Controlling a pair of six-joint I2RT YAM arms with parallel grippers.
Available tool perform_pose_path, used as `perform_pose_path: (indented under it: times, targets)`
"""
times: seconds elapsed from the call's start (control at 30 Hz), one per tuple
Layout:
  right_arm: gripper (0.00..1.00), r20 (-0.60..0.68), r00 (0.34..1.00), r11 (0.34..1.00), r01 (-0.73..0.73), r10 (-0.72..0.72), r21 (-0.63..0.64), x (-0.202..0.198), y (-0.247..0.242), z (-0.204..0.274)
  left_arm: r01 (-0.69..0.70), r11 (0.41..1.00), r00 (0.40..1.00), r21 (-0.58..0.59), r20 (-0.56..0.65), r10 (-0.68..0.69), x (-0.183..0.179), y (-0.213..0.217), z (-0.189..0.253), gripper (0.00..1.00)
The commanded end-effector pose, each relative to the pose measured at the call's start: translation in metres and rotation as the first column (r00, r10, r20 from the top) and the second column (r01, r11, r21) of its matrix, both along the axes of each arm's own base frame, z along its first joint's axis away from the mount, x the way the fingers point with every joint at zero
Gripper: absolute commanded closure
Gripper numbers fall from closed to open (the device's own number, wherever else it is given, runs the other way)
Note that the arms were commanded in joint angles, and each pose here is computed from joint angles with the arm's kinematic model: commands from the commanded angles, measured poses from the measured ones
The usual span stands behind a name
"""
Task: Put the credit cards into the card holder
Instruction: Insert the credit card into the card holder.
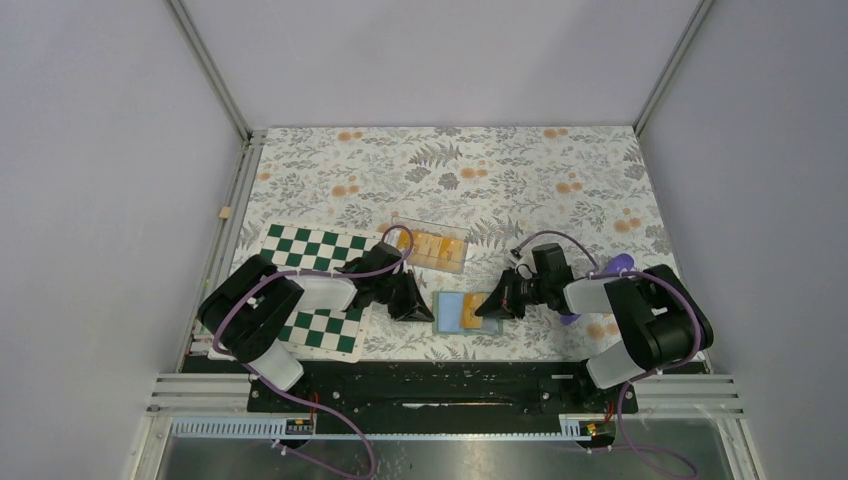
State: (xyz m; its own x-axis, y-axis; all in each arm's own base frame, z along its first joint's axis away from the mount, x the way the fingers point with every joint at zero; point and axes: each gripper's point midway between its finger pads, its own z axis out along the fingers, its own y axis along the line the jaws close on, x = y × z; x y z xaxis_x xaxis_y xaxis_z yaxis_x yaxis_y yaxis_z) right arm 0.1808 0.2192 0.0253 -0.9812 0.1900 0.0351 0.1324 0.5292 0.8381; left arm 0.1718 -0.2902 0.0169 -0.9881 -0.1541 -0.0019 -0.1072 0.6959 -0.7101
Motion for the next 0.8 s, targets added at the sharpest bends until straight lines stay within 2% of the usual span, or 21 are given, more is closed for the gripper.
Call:
perform_pose_path:
  times: [0.0,0.27,0.77]
  targets:
    - [1.0,-0.034,0.999,1.0,0.02,-0.02,0.012,-0.005,-0.001,-0.003,-0.007,1.0,1.0,0.01,0.018,0.007,0.001,0.0,-0.004,0.96]
    - [1.0,-0.078,0.997,1.0,0.017,-0.015,0.026,-0.009,0.0,-0.003,-0.005,1.0,1.0,0.008,0.02,0.004,0.002,0.0,-0.003,0.97]
    - [1.0,-0.11,0.987,0.992,-0.11,0.116,0.055,-0.012,0.014,0.005,0.011,1.0,1.0,0.021,0.02,-0.011,0.002,-0.002,-0.003,0.98]
